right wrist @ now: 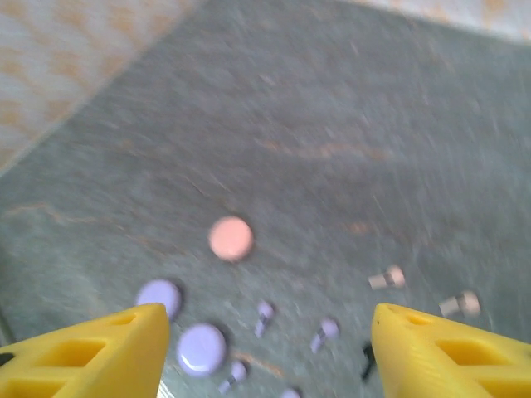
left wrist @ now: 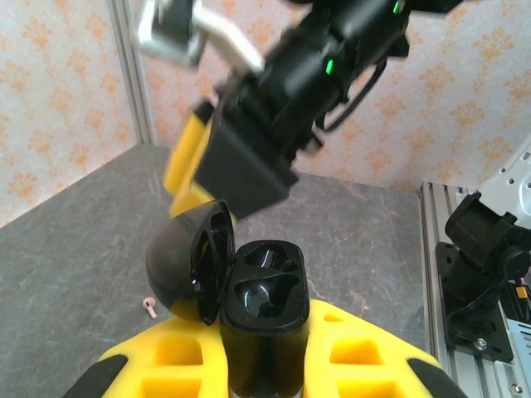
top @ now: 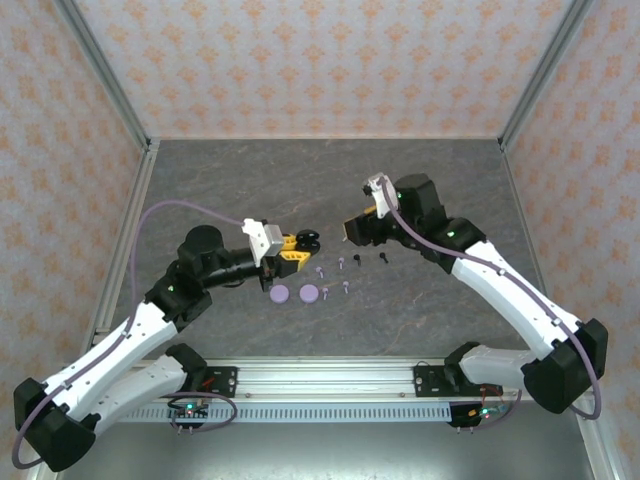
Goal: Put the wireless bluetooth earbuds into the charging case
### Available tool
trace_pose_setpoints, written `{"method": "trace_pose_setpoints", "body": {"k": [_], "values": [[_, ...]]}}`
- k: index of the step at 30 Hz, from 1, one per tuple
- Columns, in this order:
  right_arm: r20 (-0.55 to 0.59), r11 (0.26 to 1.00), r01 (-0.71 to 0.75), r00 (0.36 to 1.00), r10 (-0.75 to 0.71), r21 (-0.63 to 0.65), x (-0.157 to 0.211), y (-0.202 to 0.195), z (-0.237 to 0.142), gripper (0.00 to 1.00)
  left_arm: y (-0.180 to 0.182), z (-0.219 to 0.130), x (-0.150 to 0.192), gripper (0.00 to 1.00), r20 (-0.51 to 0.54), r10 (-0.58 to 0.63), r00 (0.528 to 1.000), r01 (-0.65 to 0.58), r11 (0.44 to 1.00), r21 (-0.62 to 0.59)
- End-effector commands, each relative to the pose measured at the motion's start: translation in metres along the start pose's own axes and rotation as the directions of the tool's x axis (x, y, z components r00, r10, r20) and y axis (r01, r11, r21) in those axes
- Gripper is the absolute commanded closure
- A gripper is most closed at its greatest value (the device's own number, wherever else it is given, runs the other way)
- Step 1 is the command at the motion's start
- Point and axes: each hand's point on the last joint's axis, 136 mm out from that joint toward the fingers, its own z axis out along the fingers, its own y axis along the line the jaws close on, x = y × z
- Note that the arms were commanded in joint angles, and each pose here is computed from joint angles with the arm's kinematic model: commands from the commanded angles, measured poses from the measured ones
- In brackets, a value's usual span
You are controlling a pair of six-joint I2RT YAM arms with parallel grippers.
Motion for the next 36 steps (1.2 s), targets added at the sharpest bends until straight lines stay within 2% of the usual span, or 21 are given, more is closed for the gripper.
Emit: {"method": "trace_pose_setpoints", "body": {"k": [1,3,6,10,12,23,36], "values": [[-0.069,0.970,-0.154,0.983,0.170,0.188,0.033,-0.038,0.012,0.40,-0.002,-0.003,-0.009,1.00,0.036,0.049,0.998,-0.048,0.999,-0.012],[-0.134,0.954,-0.191,0.965,0.226,0.230,0.053,-0.048,0.026,0.43,-0.003,-0.003,-0.009,1.00,0.036,0.048,0.998,-0.047,0.999,-0.009],[-0.242,0.929,-0.231,0.921,0.305,0.290,0.077,-0.061,0.046,0.43,-0.003,-0.003,-0.008,1.00,0.037,0.048,0.998,-0.048,0.999,-0.011],[-0.425,0.911,-0.224,0.829,0.364,0.345,0.104,-0.072,0.068,0.60,-0.004,-0.004,-0.008,1.00,0.037,0.048,0.998,-0.048,0.999,-0.011],[-0.481,0.907,-0.215,0.791,0.379,0.362,0.115,-0.076,0.081,0.63,-0.004,-0.004,-0.008,1.00,0.037,0.051,0.998,-0.050,0.999,-0.013],[-0.539,0.885,-0.202,0.729,0.422,0.420,0.134,-0.095,0.131,0.67,-0.003,-0.006,-0.005,1.00,0.025,0.054,0.998,-0.053,0.998,-0.026],[-0.576,0.900,-0.169,0.717,0.392,0.402,0.140,-0.083,0.140,0.66,-0.002,-0.004,-0.003,1.00,0.017,0.053,0.998,-0.053,0.998,-0.032]]}}
